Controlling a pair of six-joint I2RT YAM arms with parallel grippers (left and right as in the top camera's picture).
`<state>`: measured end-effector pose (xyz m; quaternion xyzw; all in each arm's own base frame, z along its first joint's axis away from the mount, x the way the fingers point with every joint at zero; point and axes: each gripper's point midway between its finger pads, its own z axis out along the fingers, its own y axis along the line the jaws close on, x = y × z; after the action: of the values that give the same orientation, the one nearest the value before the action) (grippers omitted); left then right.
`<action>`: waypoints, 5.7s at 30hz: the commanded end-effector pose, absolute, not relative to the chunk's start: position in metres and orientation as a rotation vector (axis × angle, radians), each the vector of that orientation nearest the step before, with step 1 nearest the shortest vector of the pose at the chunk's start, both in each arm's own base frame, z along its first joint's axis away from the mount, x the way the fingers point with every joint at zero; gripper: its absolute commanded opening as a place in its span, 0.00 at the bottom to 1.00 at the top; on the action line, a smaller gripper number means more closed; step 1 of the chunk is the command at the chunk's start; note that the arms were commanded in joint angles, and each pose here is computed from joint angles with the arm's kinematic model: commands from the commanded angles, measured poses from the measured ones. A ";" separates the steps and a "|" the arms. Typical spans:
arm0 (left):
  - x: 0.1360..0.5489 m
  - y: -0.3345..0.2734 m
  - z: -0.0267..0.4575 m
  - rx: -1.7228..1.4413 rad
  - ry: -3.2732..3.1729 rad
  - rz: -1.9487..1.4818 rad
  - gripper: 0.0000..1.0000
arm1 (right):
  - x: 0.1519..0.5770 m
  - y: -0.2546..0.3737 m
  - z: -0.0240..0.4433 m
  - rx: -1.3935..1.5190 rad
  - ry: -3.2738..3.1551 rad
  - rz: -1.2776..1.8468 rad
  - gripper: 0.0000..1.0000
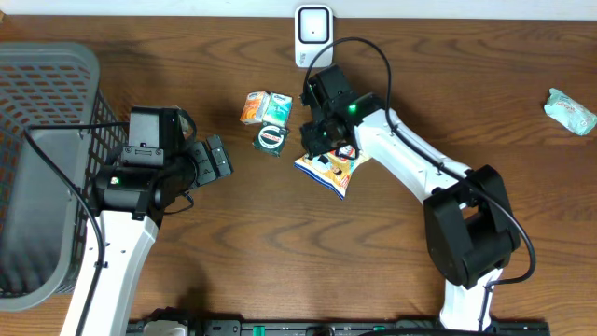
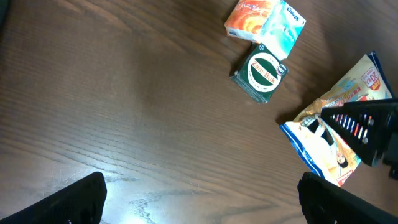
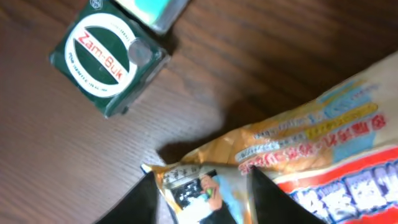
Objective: Scan the item barcode
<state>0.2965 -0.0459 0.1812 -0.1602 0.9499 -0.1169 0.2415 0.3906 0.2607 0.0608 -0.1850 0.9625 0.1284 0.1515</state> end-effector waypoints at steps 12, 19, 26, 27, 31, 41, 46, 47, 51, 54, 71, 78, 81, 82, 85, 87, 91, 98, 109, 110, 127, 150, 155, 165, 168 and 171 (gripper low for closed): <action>0.298 -0.042 0.183 -0.445 2.589 -0.302 0.98 | 0.340 0.189 0.025 -0.519 3.057 -0.126 0.01; 0.298 -0.042 0.183 -0.445 2.590 -0.302 0.98 | 0.340 0.097 0.072 -0.333 2.962 -0.776 0.01; 0.298 -0.042 0.183 -0.445 2.589 -0.302 0.98 | 0.348 0.119 0.094 -0.410 2.946 -0.502 0.07; 0.298 -0.042 0.183 -0.445 2.590 -0.302 0.98 | 0.348 0.143 0.091 -0.530 2.948 -0.323 0.27; 0.298 -0.042 0.183 -0.445 2.589 -0.302 0.98 | 0.349 0.198 0.087 -0.665 2.902 0.031 0.77; 0.298 -0.042 0.183 -0.445 2.590 -0.302 0.98 | 0.359 0.210 0.078 -0.594 2.780 -0.292 0.99; 0.298 -0.042 0.183 -0.445 2.590 -0.302 0.98 | 0.356 0.213 0.059 -0.556 2.757 -0.455 0.99; 0.298 -0.042 0.183 -0.445 2.589 -0.302 0.97 | 0.355 0.213 0.054 -0.551 2.751 -0.491 0.99; 0.298 -0.042 0.183 -0.445 2.590 -0.302 0.98 | 0.355 0.209 0.035 -0.566 2.706 -0.664 0.99; 0.298 -0.042 0.183 -0.445 2.590 -0.301 0.97 | 0.351 0.207 0.024 -0.587 2.686 -0.753 0.99; 0.298 -0.042 0.183 -0.445 2.589 -0.301 0.98 | 0.353 0.177 -0.022 -0.632 2.796 -0.846 0.74; 0.298 -0.042 0.183 -0.445 2.589 -0.302 0.98 | 0.342 0.179 -0.050 -0.682 2.950 -0.692 0.01; 0.298 -0.042 0.183 -0.445 2.589 -0.302 0.97 | 0.343 0.181 -0.048 -0.661 2.973 -0.636 0.01; 0.298 -0.042 0.183 -0.445 2.590 -0.302 0.97 | 0.344 0.183 -0.044 -0.676 2.988 -0.585 0.01; 0.298 -0.042 0.183 -0.445 2.589 -0.301 0.98 | 0.346 0.192 -0.027 -0.688 3.011 -0.455 0.01; 0.298 -0.042 0.183 -0.445 2.589 -0.301 0.98 | 0.352 0.199 -0.008 -0.666 3.010 -0.339 0.01; 0.298 -0.042 0.183 -0.445 2.590 -0.302 0.98 | 0.362 0.223 0.041 -0.668 2.961 0.044 0.01; 0.298 -0.042 0.183 -0.445 2.590 -0.301 0.98 | 0.366 0.225 0.118 -0.654 2.826 0.698 0.01; 0.298 -0.042 0.183 -0.445 2.590 -0.302 0.97 | 0.366 0.172 0.116 -0.402 2.707 1.363 0.01; 0.298 -0.042 0.183 -0.445 2.590 -0.302 0.98 | 0.367 0.164 0.107 -0.363 2.713 1.361 0.01; 0.298 -0.042 0.183 -0.445 2.589 -0.302 0.98 | 0.410 0.062 0.088 0.048 2.718 1.148 0.22; 0.298 -0.042 0.183 -0.445 2.590 -0.302 0.98 | 0.322 0.100 0.025 -0.328 3.275 0.099 0.04; 0.298 -0.042 0.183 -0.445 2.589 -0.302 0.98 | 0.305 0.093 0.008 -0.341 3.310 0.006 0.09; 0.298 -0.042 0.183 -0.445 2.590 -0.302 0.98 | 0.294 0.099 0.008 -0.250 3.358 0.074 0.01; 0.298 -0.042 0.183 -0.445 2.589 -0.302 0.98 | 0.304 0.105 0.029 -0.248 3.353 0.105 0.01; 0.298 -0.042 0.183 -0.445 2.589 -0.302 0.98 | 0.322 0.110 0.053 -0.255 3.304 0.119 0.01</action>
<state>0.2965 -0.0459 0.1812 -0.1601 0.9499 -0.1169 0.2415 0.2966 0.0997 0.0319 -0.0806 0.9887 0.0200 -0.1250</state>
